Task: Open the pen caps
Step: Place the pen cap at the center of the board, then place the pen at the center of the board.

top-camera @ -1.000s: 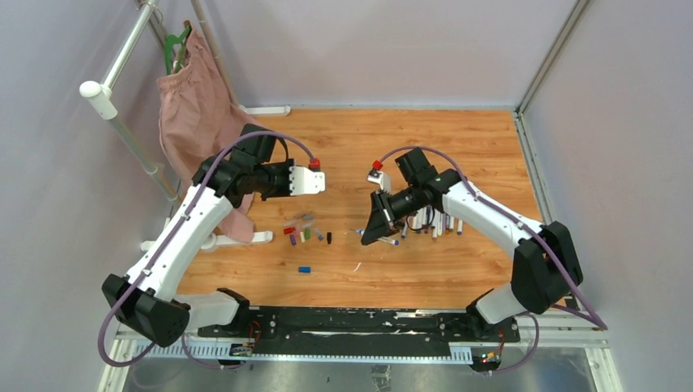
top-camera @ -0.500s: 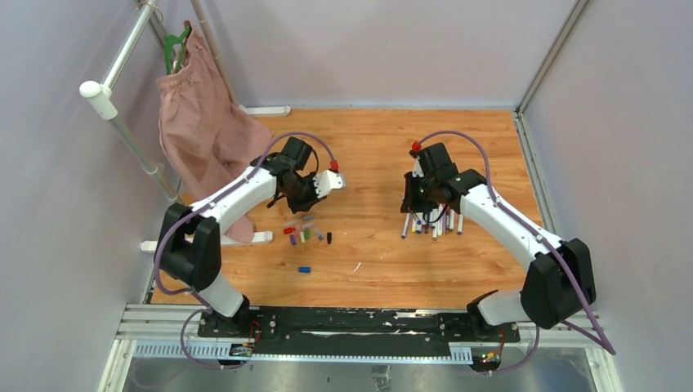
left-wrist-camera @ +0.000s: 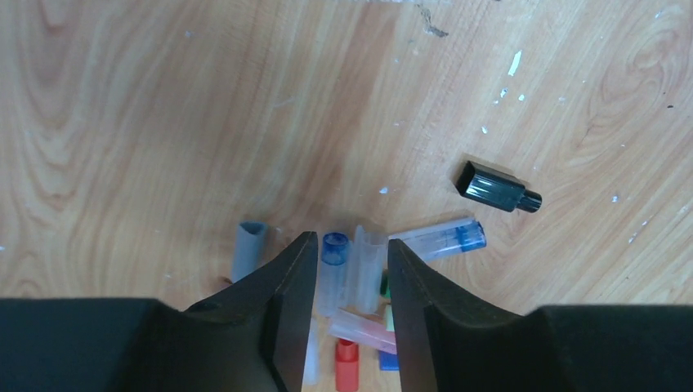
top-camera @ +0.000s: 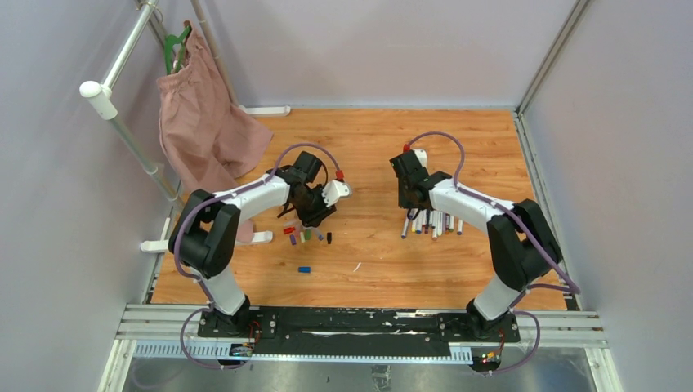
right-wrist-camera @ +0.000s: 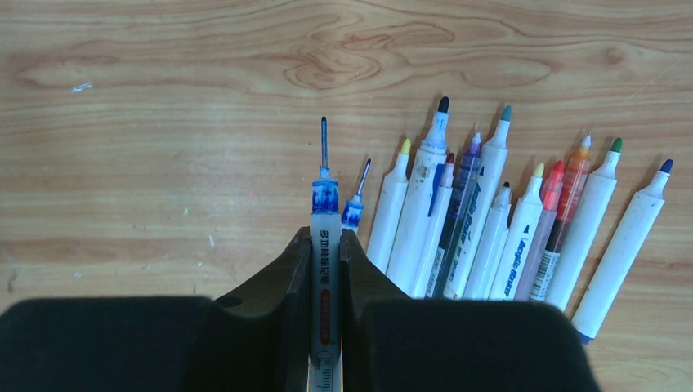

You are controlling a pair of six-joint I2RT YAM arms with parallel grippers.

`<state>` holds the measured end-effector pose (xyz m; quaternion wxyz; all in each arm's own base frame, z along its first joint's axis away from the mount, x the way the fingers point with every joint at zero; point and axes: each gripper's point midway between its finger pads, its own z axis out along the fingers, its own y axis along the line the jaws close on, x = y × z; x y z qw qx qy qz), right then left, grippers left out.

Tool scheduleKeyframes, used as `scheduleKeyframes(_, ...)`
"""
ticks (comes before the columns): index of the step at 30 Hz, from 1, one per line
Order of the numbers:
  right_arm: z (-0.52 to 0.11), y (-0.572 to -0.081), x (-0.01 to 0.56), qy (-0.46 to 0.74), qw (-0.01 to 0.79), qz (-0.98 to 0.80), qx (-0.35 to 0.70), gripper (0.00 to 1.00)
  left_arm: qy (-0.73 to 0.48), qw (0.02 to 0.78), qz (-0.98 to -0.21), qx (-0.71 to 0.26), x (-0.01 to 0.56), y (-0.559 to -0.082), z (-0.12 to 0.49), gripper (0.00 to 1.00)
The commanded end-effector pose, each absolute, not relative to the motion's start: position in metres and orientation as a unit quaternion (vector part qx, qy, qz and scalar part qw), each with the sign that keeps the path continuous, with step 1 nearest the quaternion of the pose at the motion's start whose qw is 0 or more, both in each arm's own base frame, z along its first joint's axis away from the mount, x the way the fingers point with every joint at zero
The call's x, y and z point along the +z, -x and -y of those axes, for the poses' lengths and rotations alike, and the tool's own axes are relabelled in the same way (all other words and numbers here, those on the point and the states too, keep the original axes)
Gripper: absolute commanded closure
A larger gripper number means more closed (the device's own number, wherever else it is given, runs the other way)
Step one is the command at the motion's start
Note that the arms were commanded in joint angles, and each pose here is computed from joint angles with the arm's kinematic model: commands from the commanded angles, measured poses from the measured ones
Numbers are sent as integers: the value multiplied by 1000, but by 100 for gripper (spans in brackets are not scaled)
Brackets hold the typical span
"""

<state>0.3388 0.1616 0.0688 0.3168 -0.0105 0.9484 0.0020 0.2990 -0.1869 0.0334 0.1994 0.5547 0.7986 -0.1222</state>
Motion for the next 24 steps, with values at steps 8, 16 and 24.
scheduleKeyframes(8, -168, -358, 56, 11, 347, -936, -51, 90, -535, 229, -795, -171, 111, -283, 202, 0)
scheduleKeyframes(16, -170, -353, 43, 28, 336, -939, -72, 82, -471, 270, -817, -195, 182, -276, 187, 0)
scheduleKeyframes(24, -185, -343, 30, 58, 324, -941, -78, 82, -432, 294, -835, -174, 210, -272, 163, 0)
